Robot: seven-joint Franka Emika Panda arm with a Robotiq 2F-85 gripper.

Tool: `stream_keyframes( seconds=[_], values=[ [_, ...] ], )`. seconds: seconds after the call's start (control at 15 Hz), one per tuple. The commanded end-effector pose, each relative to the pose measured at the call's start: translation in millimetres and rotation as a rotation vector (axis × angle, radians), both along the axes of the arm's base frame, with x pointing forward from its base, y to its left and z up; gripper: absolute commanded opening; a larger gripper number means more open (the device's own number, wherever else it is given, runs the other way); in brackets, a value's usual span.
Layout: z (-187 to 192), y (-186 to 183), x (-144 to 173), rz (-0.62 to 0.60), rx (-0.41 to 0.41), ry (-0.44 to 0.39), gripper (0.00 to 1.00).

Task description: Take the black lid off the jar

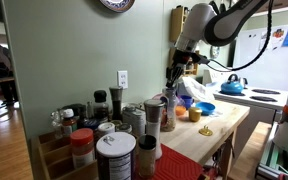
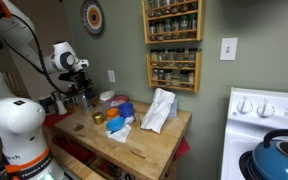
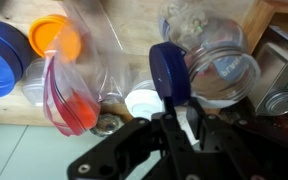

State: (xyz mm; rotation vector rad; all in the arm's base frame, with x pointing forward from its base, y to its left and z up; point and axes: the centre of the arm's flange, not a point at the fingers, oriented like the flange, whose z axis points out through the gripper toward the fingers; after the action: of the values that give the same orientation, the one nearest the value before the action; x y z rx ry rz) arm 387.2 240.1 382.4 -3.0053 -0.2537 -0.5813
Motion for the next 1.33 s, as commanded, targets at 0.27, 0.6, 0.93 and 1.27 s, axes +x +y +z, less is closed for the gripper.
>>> stream_keyframes(
  seconds=[0.27,0.6,0.93,1.27],
  values=[
    [-6.6,-0.3,3.2,-0.03,-0.017,0.032,0.01],
    [-5.5,-4.7,6.9,-0.046,-0.019,0.032,0.22],
    [-6.3,-33.5,13.9,-0.148,-0.075,0.132,0.51],
    [-21.9,-57.6,11.6,-0.24,-0.119,0.268,0.88]
  ],
)
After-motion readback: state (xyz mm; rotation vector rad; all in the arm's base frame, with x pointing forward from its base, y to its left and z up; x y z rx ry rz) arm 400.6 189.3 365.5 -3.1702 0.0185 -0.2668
